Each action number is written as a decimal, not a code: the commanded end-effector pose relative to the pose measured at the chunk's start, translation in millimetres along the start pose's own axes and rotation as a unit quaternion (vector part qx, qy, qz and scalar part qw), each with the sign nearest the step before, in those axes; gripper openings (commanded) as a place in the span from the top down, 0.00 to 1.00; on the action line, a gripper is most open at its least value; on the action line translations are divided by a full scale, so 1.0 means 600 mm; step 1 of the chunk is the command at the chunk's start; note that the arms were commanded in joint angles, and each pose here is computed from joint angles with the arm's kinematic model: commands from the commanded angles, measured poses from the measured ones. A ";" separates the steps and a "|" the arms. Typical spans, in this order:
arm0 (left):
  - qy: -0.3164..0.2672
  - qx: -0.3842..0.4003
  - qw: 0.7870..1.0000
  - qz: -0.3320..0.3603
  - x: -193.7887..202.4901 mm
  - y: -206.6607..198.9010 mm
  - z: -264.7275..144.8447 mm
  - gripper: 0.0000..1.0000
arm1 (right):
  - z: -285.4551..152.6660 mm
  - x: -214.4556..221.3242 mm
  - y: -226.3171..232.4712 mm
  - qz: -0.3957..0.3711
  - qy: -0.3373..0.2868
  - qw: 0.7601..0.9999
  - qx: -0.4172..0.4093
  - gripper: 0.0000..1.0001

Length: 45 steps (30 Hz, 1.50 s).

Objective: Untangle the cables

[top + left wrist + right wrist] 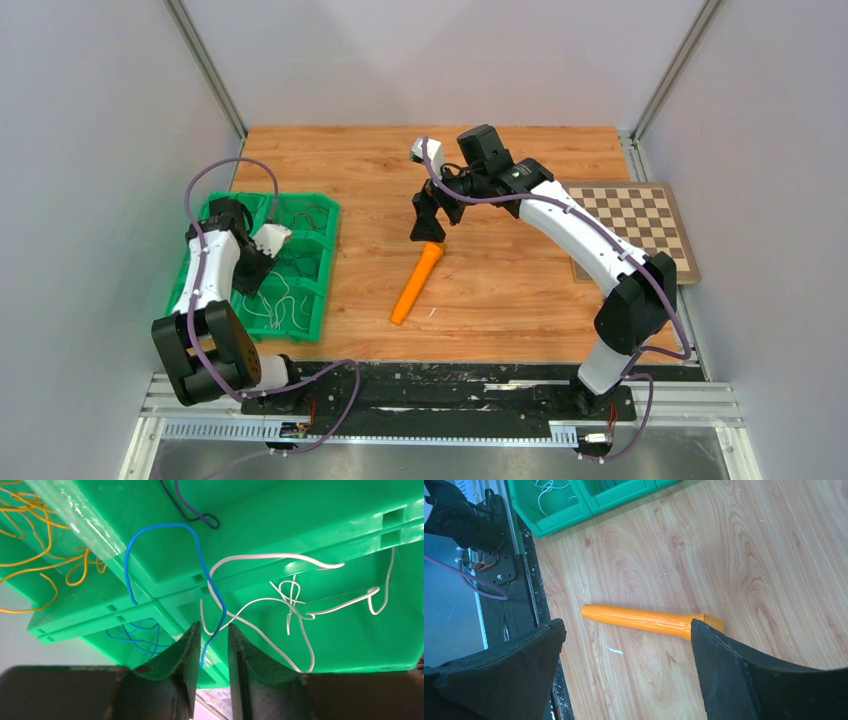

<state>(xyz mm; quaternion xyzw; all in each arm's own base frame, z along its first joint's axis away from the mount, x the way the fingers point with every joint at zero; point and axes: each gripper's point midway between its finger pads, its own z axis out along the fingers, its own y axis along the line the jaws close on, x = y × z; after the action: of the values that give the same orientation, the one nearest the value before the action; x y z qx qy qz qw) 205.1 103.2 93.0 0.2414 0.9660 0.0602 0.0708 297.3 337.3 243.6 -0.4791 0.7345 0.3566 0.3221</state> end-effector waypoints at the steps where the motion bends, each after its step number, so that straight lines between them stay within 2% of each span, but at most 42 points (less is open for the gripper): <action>1: -0.015 0.000 1.000 0.009 -0.010 0.001 0.009 0.70 | -0.003 -0.018 -0.002 -0.016 -0.009 1.000 0.006 0.06; 5: -0.022 -0.017 1.000 -0.003 -0.015 0.010 -0.010 0.91 | -0.002 -0.016 -0.004 -0.015 -0.008 1.000 0.009 0.06; 7: -0.028 -0.033 0.999 -0.013 -0.016 0.017 -0.034 0.99 | -0.003 -0.017 -0.003 -0.016 -0.008 1.000 0.009 0.06; 8: -0.029 -0.037 0.999 -0.016 -0.015 0.019 -0.043 1.00 | -0.004 -0.016 -0.003 -0.016 -0.008 1.000 0.009 0.06; 14: -0.008 -0.051 0.998 -0.047 0.026 0.023 -0.088 1.00 | -0.008 -0.011 0.000 -0.019 -0.007 1.000 0.011 0.06; 19: 0.019 -0.050 0.994 -0.099 0.086 0.041 -0.068 1.00 | -0.009 -0.006 0.002 -0.018 -0.004 1.000 0.009 0.06; 30: 0.042 -0.070 0.980 -0.180 0.163 0.075 0.000 1.00 | -0.013 -0.010 0.002 -0.021 -0.007 1.000 0.013 0.06; 35: 0.030 -0.073 0.976 -0.202 0.158 0.102 0.021 1.00 | -0.012 -0.005 0.007 -0.016 -0.005 1.000 0.007 0.06; 38: 0.007 -0.070 0.974 -0.215 0.134 0.129 0.010 1.00 | -0.009 -0.005 0.006 -0.016 -0.005 1.000 0.005 0.06; 45: -0.021 -0.029 0.976 -0.213 0.092 0.162 0.020 1.00 | -0.010 -0.008 0.005 -0.018 -0.006 1.000 0.007 0.06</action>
<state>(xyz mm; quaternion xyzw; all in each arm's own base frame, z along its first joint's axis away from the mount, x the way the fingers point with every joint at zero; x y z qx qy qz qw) 180.7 215.0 85.7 0.0326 0.9929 0.0895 0.0713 298.0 334.4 237.3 -0.4807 0.7394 0.3468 0.3191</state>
